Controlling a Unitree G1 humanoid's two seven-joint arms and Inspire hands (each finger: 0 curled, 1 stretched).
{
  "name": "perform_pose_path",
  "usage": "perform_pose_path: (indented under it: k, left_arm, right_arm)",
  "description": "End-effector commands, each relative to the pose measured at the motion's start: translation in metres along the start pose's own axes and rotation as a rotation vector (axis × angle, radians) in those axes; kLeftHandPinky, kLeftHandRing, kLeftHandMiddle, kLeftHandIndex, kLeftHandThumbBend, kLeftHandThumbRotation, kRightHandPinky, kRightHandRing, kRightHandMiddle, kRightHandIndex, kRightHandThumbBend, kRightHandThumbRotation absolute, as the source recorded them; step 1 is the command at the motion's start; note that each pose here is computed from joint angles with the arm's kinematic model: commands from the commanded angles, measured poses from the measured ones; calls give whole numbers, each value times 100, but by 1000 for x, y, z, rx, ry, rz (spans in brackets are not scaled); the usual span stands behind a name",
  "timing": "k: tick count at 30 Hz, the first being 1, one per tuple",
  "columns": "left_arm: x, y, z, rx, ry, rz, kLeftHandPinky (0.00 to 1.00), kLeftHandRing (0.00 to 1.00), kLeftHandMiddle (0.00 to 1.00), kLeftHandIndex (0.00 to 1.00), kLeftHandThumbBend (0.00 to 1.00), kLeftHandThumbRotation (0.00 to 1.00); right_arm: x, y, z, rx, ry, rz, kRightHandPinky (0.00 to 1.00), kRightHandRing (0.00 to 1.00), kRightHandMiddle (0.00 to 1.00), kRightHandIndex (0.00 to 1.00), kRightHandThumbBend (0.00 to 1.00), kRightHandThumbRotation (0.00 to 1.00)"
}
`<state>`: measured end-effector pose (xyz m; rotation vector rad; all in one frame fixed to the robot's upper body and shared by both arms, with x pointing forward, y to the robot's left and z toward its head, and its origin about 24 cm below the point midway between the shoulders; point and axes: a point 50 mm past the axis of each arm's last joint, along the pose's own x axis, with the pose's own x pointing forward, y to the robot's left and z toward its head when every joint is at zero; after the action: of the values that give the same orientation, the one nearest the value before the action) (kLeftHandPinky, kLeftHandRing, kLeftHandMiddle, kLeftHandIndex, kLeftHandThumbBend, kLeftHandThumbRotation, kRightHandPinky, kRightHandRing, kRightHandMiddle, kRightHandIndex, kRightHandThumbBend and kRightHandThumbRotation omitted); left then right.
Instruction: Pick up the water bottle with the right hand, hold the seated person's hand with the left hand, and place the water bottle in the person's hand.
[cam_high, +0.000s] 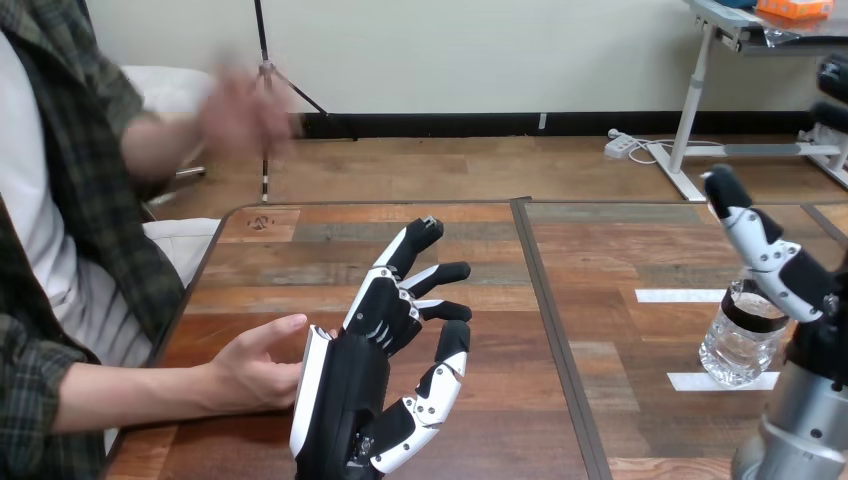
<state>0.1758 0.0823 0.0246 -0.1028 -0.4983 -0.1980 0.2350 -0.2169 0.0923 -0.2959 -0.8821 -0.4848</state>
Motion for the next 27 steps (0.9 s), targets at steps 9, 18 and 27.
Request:
perform_pose_path:
  k: [9,18,27]
  left_arm:
    - [14,-9,7,-30,-74,21,61,77,90,87,23,0]
    - [14,-8,7,-36,-72,20,61,77,89,87,23,0]
    - [14,-8,8,-31,-67,15,61,77,90,87,23,0]
  right_arm:
    - [16,0,-19,-46,45,-51,69,78,78,72,81,33]
    - [17,-3,-30,-66,91,-56,68,77,77,73,84,34]
    - [17,-3,-40,-73,150,-41,65,76,77,72,87,32]
